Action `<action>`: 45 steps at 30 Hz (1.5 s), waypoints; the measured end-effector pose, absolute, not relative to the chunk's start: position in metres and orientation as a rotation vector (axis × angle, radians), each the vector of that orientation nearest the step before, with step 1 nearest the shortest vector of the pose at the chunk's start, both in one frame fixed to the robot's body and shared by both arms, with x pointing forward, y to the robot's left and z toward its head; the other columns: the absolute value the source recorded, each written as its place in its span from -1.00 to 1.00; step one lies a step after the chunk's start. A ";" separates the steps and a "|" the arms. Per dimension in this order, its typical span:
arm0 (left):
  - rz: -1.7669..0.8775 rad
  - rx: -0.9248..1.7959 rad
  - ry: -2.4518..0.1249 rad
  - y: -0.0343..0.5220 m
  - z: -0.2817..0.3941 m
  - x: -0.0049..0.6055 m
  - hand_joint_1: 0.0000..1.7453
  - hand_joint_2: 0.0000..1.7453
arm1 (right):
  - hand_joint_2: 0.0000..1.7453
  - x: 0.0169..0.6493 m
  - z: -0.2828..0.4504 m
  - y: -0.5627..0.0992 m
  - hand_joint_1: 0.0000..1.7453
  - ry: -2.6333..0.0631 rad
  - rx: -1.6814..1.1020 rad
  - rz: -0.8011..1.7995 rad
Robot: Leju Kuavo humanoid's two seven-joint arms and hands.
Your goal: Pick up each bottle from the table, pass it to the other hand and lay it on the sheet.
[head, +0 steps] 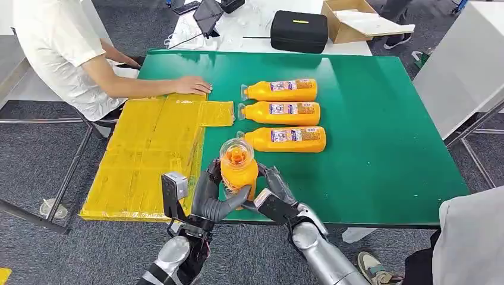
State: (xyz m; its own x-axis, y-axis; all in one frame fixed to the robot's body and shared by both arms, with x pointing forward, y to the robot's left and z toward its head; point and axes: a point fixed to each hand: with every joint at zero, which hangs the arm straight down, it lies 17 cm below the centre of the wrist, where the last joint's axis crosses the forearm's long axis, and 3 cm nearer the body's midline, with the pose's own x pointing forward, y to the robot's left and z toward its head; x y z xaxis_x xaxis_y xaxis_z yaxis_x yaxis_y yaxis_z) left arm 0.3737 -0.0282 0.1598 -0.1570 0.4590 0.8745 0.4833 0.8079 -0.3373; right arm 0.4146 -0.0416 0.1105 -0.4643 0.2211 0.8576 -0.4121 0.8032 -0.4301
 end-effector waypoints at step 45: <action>-0.312 0.004 -2.192 0.017 0.199 0.355 1.00 1.00 | -1.00 0.378 0.125 -0.122 -1.00 -2.084 -0.276 0.573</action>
